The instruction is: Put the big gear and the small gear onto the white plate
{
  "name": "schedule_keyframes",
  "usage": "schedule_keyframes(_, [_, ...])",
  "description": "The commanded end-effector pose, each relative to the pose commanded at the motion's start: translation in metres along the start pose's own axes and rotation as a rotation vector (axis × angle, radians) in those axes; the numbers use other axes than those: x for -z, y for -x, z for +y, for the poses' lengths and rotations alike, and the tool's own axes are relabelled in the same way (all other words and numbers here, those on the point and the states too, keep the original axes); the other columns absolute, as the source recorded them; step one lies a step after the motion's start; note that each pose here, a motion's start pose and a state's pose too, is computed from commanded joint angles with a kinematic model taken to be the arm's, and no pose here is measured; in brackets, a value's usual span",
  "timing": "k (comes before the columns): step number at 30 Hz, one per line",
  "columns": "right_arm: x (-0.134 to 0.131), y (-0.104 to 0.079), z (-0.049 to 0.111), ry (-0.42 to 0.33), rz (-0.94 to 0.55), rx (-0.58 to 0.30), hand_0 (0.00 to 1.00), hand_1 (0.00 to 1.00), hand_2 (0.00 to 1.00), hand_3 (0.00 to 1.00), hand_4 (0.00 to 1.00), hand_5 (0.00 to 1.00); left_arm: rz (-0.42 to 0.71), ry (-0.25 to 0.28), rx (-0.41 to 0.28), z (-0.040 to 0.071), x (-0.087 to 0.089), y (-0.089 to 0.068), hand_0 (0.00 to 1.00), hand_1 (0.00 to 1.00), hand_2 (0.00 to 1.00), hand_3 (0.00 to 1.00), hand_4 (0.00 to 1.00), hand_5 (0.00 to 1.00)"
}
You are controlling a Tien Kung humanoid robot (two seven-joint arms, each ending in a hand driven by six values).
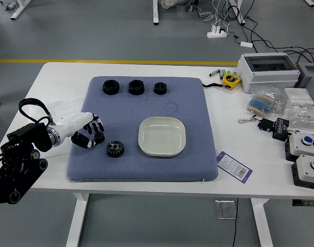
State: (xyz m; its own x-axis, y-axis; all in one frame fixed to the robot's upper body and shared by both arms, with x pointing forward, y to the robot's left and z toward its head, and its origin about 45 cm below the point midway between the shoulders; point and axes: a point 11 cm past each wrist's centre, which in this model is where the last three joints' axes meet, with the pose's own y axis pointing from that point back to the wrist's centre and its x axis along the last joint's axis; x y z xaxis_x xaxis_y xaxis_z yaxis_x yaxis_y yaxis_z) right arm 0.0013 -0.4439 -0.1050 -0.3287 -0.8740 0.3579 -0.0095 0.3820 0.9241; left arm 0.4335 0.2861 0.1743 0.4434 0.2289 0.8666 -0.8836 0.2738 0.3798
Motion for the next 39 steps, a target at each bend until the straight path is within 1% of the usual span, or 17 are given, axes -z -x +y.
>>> schedule_keyframes(7, [0.002, 0.0, 0.0, -0.003, 0.0, 0.0, 0.7, 0.679, 0.758, 0.626, 0.837, 0.741, 0.014, 0.003, 0.006, -0.002, -0.002, 0.003, 0.516, 0.488, 0.527, 0.559, 0.715, 0.002])
schedule_keyframes(8, [0.002, 0.0, 0.0, -0.003, -0.001, 0.0, 0.7, 0.679, 0.757, 0.627, 0.837, 0.741, 0.015, 0.003, 0.007, -0.002, -0.002, 0.003, 0.503, 0.47, 0.503, 0.548, 0.704, 0.002])
schedule_keyframes(13, [0.002, 0.0, 0.0, -0.004, -0.001, 0.0, 0.7, 0.679, 0.757, 0.627, 0.837, 0.741, 0.019, 0.001, 0.01, -0.002, -0.001, 0.003, 0.503, 0.47, 0.503, 0.548, 0.704, 0.002])
schedule_keyframes(14, [0.002, 0.0, 0.0, -0.004, -0.001, 0.0, 0.7, 0.679, 0.758, 0.626, 0.837, 0.741, 0.02, 0.001, 0.009, -0.002, -0.001, 0.003, 0.482, 0.447, 0.484, 0.546, 0.686, 0.002])
schedule_keyframes(15, [0.002, 0.0, 0.0, -0.004, -0.001, 0.0, 0.7, 0.679, 0.758, 0.626, 0.837, 0.741, 0.02, 0.001, 0.009, -0.002, -0.001, 0.003, 0.482, 0.447, 0.484, 0.546, 0.686, 0.002])
schedule_keyframes(19, [0.001, 0.0, 0.0, -0.003, -0.001, 0.0, 0.7, 0.679, 0.758, 0.626, 0.837, 0.741, 0.032, 0.008, -0.008, -0.002, -0.002, -0.003, 0.482, 0.447, 0.484, 0.546, 0.686, 0.002])
schedule_keyframes(21, [0.001, 0.0, 0.0, -0.003, 0.0, 0.0, 0.699, 0.679, 0.758, 0.626, 0.837, 0.741, 0.038, 0.009, -0.015, -0.001, -0.002, -0.006, 0.466, 0.429, 0.477, 0.548, 0.701, 0.002])
schedule_keyframes(29, [0.001, 0.0, 0.0, -0.002, 0.003, 0.0, 0.699, 0.679, 0.757, 0.627, 0.837, 0.741, 0.068, 0.005, -0.048, 0.001, 0.0, -0.018, 0.462, 0.429, 0.475, 0.55, 0.701, 0.002])
schedule_keyframes(34, [0.001, 0.0, 0.0, -0.003, 0.002, 0.0, 0.7, 0.679, 0.757, 0.626, 0.837, 0.741, 0.068, -0.004, -0.041, 0.001, 0.001, -0.017, 0.457, 0.433, 0.475, 0.556, 0.714, 0.002])
schedule_keyframes(39, [0.002, 0.0, 0.0, -0.003, 0.004, -0.001, 0.7, 0.679, 0.758, 0.626, 0.837, 0.741, 0.071, -0.001, -0.038, 0.0, 0.0, -0.016, 0.457, 0.436, 0.477, 0.559, 0.708, 0.002])
